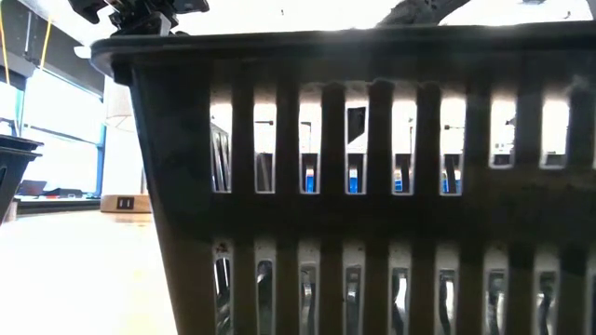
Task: Stack baskets by color
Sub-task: Stack the left blue bin on top of the right blue bin
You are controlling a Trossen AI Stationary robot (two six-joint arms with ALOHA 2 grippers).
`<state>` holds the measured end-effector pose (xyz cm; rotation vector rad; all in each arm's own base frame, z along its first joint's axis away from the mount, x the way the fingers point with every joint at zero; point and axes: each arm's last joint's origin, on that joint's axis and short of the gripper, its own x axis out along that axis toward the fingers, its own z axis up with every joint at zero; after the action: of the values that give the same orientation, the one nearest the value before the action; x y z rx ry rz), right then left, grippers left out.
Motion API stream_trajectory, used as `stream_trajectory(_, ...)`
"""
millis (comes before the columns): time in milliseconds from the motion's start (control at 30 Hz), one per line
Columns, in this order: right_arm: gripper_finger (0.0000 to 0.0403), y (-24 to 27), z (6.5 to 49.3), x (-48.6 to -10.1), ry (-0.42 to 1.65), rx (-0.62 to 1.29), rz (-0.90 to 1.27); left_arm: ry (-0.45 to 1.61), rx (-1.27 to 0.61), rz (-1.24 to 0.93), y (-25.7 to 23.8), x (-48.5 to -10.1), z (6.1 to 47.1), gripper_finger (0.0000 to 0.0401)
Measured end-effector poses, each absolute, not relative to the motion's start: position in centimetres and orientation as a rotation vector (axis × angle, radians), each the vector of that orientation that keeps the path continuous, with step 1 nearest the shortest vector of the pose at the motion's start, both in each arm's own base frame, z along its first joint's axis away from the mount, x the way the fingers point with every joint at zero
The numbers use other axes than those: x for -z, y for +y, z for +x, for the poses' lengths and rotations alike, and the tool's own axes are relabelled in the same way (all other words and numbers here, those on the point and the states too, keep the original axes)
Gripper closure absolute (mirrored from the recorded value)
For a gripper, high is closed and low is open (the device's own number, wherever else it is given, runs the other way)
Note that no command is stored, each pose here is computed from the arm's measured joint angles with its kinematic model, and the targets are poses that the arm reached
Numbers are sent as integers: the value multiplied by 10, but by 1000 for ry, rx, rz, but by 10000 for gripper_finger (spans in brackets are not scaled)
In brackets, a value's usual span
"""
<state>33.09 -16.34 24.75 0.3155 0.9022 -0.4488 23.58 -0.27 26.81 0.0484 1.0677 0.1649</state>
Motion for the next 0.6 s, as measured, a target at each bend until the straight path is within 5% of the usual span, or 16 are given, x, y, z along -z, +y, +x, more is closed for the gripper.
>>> stream_trajectory(400, 267, -98, 346, -252, 970, 167, 216, 1074, -176, 31, -3, -268, 235, 285)
stream_trajectory(600, 267, -69, 353, -252, 986, 134, 162, 1070, -197, -3, -3, -268, 235, 254)
